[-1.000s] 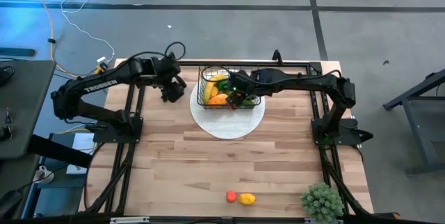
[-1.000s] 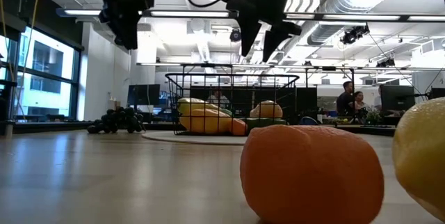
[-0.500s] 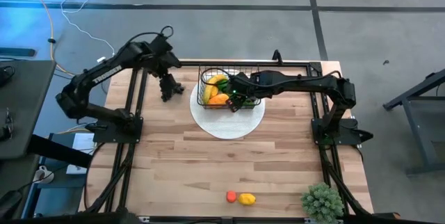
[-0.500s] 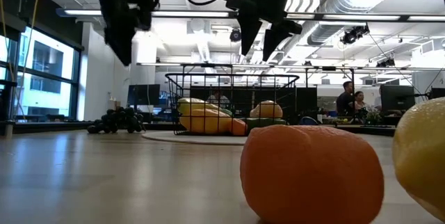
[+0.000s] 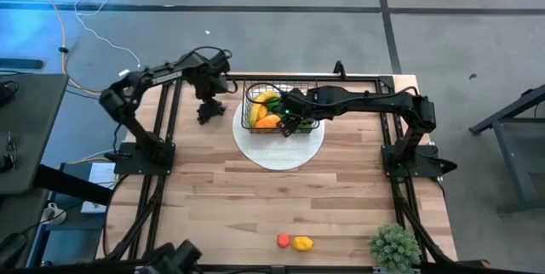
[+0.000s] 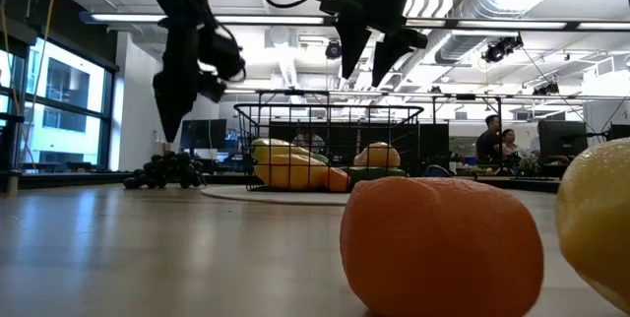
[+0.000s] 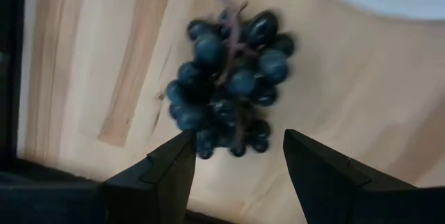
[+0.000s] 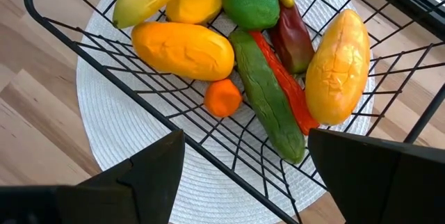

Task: Build produce basket
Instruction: Put the black grapes into the black wire basket

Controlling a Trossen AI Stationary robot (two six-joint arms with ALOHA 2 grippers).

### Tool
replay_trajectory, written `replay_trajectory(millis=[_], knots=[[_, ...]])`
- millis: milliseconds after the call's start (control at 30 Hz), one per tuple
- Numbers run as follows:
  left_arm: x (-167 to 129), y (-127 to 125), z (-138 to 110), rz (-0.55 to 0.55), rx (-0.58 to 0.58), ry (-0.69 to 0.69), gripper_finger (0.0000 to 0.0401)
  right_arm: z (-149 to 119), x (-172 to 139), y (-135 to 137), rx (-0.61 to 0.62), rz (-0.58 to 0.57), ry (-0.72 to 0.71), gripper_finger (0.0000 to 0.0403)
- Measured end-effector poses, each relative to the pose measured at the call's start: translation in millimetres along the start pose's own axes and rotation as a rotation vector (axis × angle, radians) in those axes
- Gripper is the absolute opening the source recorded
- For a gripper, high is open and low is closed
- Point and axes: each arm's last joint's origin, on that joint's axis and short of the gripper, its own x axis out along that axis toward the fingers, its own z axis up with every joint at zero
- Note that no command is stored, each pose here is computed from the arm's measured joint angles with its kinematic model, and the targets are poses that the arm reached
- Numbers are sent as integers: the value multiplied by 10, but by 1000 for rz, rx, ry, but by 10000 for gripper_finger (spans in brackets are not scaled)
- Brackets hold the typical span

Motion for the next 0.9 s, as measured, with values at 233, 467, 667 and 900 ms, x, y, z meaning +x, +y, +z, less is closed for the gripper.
replay_trajectory(millis=[233, 467, 667, 900], knots=[[340, 88, 114, 30, -6, 152, 205, 0, 0, 0, 0, 0, 0, 287], [598, 139, 216, 33, -25, 202, 205, -1, 0, -1, -1, -1, 1, 287], [738, 155, 254, 17, -29, 232, 202, -13, 1, -10, -5, -10, 14, 287], [818, 172, 260, 0, -56, 254, 133, -14, 1, -10, -3, -9, 16, 287]])
